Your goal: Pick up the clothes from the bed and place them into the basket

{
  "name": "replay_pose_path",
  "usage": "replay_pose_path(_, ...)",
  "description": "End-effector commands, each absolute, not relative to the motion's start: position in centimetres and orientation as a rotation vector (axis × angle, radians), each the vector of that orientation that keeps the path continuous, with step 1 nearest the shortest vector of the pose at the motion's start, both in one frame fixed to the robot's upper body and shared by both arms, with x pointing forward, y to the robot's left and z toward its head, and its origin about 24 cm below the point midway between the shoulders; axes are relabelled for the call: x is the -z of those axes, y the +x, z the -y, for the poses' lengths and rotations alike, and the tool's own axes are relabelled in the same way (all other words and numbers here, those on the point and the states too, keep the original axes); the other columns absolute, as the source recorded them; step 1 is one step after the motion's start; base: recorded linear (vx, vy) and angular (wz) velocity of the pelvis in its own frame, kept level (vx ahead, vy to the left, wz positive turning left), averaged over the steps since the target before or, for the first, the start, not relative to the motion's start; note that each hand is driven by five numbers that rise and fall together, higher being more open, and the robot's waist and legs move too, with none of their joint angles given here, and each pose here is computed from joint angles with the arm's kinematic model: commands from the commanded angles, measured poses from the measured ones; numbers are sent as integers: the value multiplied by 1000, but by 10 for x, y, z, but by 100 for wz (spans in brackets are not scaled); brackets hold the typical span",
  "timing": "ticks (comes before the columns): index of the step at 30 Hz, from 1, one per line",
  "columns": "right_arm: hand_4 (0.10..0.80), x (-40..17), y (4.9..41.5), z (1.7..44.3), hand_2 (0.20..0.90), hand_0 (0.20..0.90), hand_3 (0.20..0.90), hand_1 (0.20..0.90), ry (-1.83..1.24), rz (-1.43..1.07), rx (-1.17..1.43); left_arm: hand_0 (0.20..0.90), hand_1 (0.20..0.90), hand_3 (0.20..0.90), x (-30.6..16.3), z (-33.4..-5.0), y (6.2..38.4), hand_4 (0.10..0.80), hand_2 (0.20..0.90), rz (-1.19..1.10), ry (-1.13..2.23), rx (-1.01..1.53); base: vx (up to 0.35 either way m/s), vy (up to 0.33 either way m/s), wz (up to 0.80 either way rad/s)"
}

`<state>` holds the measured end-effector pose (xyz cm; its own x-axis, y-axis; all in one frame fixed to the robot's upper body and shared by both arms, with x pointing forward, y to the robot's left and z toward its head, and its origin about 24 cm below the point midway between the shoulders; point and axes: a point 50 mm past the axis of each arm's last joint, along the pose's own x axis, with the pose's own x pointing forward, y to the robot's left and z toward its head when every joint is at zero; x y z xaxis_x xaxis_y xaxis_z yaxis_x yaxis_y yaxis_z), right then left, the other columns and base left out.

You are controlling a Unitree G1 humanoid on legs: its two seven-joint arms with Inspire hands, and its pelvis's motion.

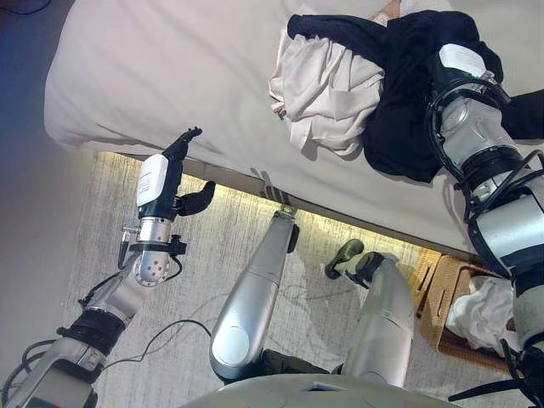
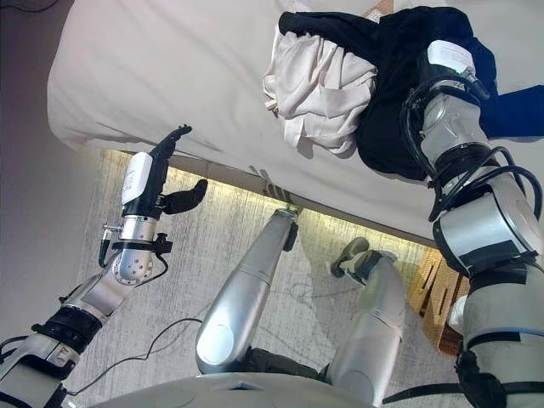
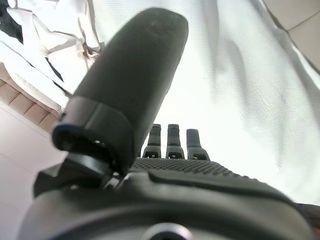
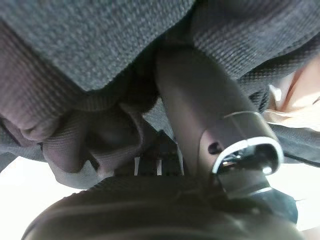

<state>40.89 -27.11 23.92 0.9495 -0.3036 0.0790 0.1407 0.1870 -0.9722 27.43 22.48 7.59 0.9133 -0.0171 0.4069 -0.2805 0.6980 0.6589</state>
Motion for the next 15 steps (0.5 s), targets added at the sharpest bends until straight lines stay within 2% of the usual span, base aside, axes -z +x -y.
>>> replay_pose_path(1,100,-218,401,289,300,300,200,300,-1375,-201,314,900,900,900,-102,-227,270,800,900,538,724,-213,26,7,-7)
replay_pose_path(15,100,-215,388,305,300,300,200,300,-1277,-142,347,900,900,900,-95,-237,268,800,900,472,781,-186,71,-5,-13)
